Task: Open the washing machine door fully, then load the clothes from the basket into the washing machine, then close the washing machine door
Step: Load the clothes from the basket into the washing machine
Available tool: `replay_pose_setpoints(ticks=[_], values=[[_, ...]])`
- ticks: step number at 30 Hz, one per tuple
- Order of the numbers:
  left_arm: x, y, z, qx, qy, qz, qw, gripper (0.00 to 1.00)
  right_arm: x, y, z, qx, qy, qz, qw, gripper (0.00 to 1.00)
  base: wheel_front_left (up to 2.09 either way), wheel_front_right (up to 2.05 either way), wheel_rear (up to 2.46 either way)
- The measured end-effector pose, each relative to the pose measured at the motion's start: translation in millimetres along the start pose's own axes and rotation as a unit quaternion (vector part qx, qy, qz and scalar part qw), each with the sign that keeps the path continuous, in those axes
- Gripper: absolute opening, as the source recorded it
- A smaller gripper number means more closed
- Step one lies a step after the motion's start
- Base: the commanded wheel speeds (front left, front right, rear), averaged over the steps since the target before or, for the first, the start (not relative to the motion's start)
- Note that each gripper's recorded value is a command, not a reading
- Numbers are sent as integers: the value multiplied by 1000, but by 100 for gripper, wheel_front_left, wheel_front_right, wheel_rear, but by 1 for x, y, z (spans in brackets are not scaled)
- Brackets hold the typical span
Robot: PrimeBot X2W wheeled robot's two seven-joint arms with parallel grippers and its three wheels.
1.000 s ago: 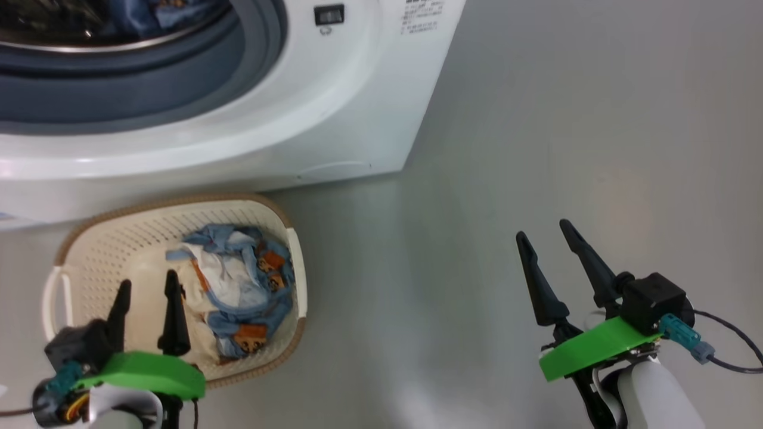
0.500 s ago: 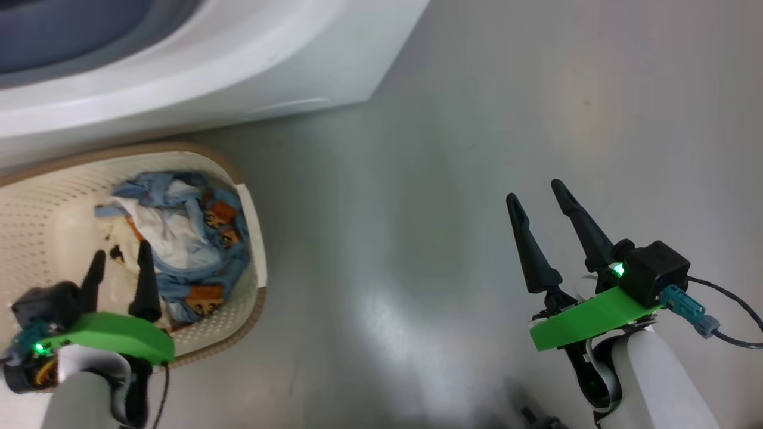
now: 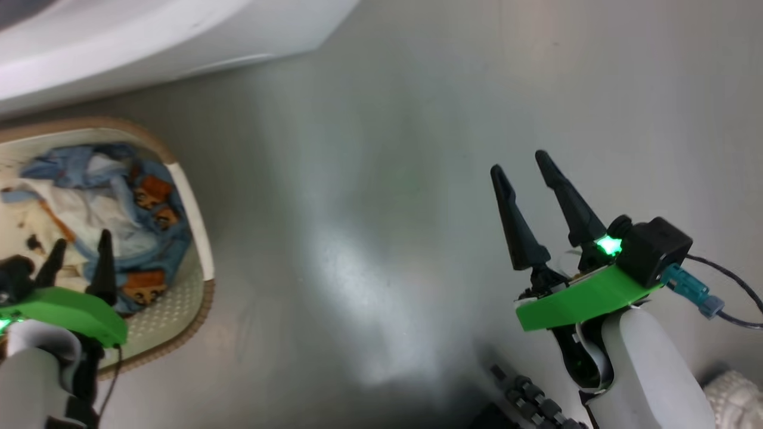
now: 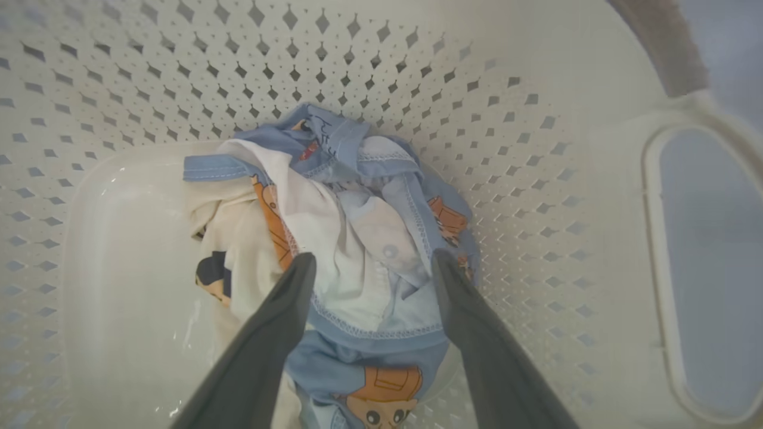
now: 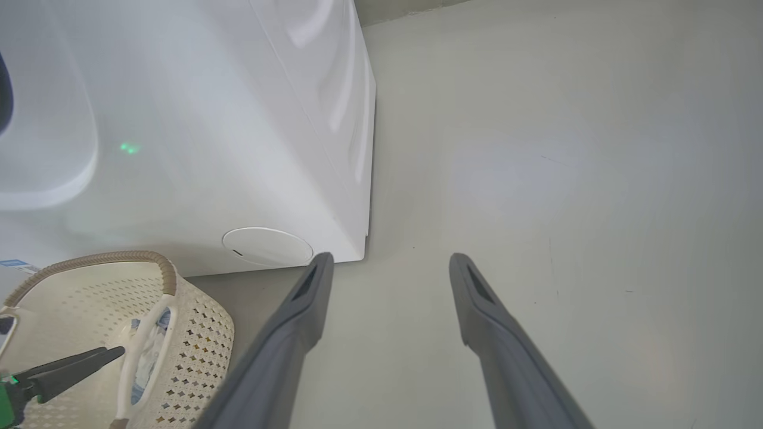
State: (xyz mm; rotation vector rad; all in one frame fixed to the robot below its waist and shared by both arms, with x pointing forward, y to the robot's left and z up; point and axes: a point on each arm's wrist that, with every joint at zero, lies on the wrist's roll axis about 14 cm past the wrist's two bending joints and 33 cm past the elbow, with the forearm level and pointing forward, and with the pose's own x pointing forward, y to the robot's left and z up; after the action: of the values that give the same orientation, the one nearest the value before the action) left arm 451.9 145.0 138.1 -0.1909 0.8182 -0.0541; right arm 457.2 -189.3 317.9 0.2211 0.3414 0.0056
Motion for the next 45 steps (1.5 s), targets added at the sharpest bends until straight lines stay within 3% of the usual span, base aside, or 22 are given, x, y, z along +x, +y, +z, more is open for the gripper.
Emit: replay_pose_setpoints(ticks=[10, 19, 35, 36, 38, 45], values=[[43, 3, -19, -2, 59, 2, 998, 100, -2, -15, -25, 9, 33, -22, 999, 100, 0, 0, 0], [54, 25, -47, 20, 137, 55, 989, 100, 0, -22, -29, 10, 37, -30, 999, 100, 0, 0, 0], [74, 1, -51, 48, 193, 20, 980, 100, -2, -27, -35, 10, 46, -37, 998, 100, 0, 0, 0], [74, -1, -52, 48, 194, 18, 980, 70, -3, -27, -35, 10, 46, -38, 998, 100, 0, 0, 0], [74, -3, -52, 50, 195, 11, 979, 0, -3, -28, -34, 12, 45, -40, 998, 100, 0, 0, 0], [70, -8, -44, 47, 166, -8, 985, 0, -3, -27, -27, 17, 34, -40, 998, 100, 0, 0, 0]])
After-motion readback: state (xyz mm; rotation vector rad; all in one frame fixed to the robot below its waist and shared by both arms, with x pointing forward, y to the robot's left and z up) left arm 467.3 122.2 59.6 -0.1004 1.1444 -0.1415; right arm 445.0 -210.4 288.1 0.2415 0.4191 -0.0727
